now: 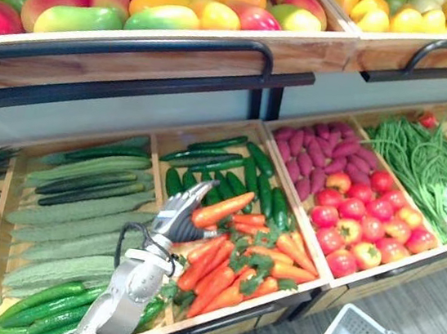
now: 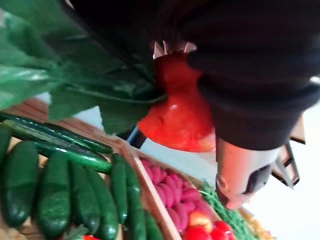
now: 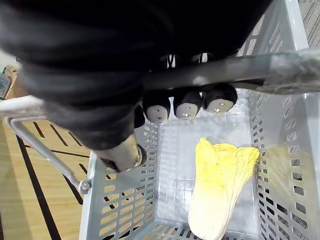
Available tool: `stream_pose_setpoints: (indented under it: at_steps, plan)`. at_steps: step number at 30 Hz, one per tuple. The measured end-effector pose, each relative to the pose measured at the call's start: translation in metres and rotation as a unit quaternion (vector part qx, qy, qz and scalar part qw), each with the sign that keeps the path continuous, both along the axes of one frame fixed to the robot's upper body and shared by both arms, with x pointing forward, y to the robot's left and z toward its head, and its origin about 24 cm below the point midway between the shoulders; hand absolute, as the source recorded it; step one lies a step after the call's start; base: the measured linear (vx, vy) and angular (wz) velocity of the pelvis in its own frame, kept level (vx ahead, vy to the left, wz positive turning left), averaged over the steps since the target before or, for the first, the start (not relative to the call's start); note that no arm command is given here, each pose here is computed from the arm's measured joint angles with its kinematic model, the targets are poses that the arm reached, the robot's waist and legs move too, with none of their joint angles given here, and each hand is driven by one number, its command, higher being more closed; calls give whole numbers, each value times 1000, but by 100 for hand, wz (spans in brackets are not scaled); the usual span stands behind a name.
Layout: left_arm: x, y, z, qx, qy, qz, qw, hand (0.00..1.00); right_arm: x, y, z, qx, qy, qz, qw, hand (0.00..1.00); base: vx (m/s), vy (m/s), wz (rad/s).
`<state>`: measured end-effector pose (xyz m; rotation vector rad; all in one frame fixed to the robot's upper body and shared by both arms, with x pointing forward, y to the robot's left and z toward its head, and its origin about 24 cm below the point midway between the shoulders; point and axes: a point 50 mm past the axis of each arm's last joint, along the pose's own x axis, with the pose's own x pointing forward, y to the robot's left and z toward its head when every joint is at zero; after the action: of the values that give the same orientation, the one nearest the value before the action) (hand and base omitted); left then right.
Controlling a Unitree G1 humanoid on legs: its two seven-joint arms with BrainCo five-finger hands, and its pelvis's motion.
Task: Pick vegetable in the basket
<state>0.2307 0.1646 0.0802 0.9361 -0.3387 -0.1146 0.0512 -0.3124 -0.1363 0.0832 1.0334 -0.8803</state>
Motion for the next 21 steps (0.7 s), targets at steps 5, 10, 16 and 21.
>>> stream_pose_setpoints:
  at_steps: [5, 10, 16, 21]
  plan:
    - [-3, -15, -2, -5, 2, -37, 999, 100, 5, 3, 0, -3, -2, 20, 1000, 100, -23, -13, -5]
    - [-5, -28, -4, -23, 13, -71, 997, 100, 15, 3, 3, -17, -1, 63, 998, 100, -3, -3, -1]
    - [-11, -50, -8, -21, 28, -131, 991, 100, 32, 7, 8, -33, -17, 108, 993, 100, 0, -11, -6]
    - [-14, -76, -6, -18, 26, -194, 981, 100, 40, 5, 13, -48, -29, 124, 991, 100, 1, -3, -1]
